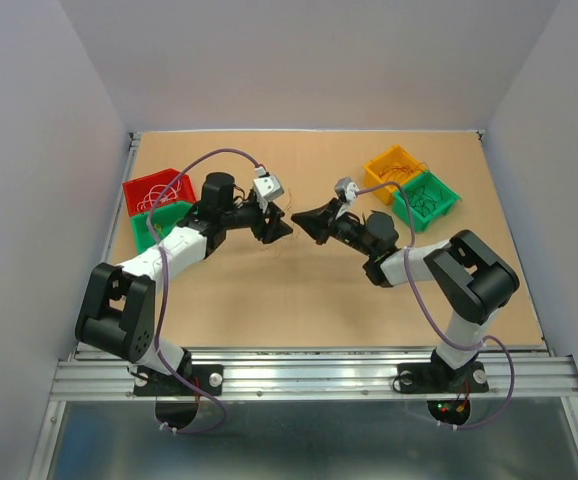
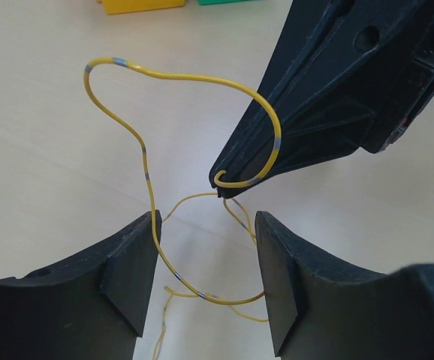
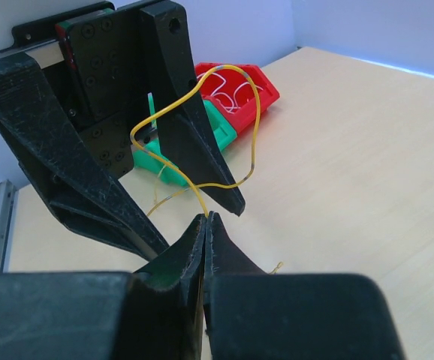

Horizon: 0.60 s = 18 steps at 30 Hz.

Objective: Untangle the cables

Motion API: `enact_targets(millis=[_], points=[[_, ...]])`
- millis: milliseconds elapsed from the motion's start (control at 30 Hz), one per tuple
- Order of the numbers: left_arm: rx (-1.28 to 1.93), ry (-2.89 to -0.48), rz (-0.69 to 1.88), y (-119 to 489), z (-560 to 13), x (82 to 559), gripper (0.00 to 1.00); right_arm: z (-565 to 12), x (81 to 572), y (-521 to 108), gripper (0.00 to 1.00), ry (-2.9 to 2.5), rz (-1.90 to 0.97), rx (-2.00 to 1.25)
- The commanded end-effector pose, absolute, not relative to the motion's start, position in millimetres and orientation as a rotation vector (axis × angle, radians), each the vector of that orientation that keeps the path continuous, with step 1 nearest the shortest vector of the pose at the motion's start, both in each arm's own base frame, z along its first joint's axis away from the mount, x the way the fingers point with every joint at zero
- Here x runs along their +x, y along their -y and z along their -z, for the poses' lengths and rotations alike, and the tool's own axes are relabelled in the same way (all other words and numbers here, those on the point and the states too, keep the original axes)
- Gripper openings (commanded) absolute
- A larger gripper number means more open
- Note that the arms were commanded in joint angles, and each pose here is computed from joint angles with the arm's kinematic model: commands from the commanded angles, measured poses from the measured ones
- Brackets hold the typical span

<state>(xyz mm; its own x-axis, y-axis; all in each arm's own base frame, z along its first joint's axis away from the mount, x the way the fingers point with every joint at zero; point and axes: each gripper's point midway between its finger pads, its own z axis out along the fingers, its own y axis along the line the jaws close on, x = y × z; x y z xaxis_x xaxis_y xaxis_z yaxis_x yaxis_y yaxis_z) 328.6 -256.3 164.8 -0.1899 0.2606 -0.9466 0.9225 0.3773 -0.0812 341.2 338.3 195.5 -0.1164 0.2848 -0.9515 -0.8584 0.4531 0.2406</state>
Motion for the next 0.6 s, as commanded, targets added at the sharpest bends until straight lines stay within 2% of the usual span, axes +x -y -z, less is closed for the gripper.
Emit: enact_targets(millis=[0,233,567], points=[[1.114,-1.619,0.888,263.1,-175.3,318.0,0.64,-233.2,326.2,-336.4,0.01,-1.183,-1.109,-0.561],[1.127,-1.650,0.884,266.0,-167.1,320.1,0.60,-239.5,318.7,-336.7,0.00,-1.139,-1.167,-0.545],[1.137,-1.713,0.906,271.8,-153.3,324.7,0.39,-248.6,310.8,-333.5,0.00,-1.077,-1.222,-0.505]])
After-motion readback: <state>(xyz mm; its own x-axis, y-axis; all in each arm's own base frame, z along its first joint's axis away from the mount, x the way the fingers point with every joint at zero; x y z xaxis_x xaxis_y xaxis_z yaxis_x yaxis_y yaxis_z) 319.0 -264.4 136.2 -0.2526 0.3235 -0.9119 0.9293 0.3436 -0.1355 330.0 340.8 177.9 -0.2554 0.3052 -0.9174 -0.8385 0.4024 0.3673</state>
